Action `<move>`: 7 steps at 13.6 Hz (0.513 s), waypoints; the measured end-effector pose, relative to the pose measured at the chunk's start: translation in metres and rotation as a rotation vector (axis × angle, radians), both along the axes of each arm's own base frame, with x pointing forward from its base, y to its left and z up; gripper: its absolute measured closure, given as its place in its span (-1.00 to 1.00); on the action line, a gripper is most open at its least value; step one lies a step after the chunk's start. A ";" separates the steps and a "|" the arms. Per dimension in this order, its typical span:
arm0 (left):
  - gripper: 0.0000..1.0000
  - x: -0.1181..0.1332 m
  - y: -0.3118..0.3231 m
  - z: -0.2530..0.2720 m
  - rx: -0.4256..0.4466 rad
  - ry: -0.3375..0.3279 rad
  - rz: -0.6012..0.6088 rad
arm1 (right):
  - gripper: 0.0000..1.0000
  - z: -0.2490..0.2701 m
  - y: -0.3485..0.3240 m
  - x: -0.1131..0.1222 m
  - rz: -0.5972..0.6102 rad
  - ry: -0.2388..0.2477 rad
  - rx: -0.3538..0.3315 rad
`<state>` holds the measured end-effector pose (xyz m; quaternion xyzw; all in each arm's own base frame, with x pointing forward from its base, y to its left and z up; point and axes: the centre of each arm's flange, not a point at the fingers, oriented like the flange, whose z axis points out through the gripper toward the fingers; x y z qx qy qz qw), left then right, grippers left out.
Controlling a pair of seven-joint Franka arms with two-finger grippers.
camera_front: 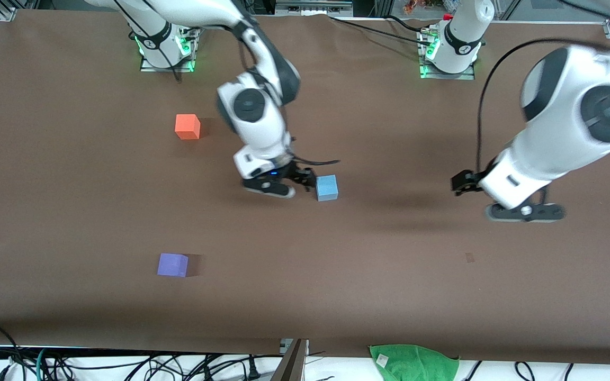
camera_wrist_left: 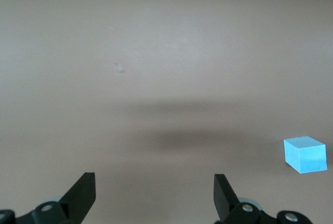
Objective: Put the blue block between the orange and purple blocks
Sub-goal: 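Lower the right gripper onto the blue cube while the left gripper withdraws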
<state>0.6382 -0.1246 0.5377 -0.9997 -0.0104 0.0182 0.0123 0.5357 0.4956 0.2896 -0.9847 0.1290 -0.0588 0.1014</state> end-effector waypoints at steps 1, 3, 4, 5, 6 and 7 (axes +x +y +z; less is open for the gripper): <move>-1.00 -0.008 0.010 0.025 0.006 0.001 0.014 | -0.99 -0.012 0.014 -0.002 0.017 -0.008 -0.006; -1.00 -0.020 0.022 0.065 0.010 -0.011 0.021 | -0.99 -0.024 0.033 -0.002 0.038 -0.023 -0.007; -1.00 -0.028 0.028 0.078 0.014 0.003 -0.001 | -0.99 -0.028 0.042 -0.002 0.044 -0.030 -0.007; -1.00 -0.036 0.032 0.086 0.020 0.038 -0.036 | -0.99 -0.031 0.050 -0.004 0.055 -0.041 -0.010; -1.00 -0.046 0.034 0.091 0.020 0.080 -0.066 | -0.99 -0.035 0.059 -0.009 0.070 -0.049 -0.015; -1.00 -0.054 0.033 0.096 0.014 0.111 -0.080 | -0.99 -0.041 0.068 -0.015 0.090 -0.059 -0.021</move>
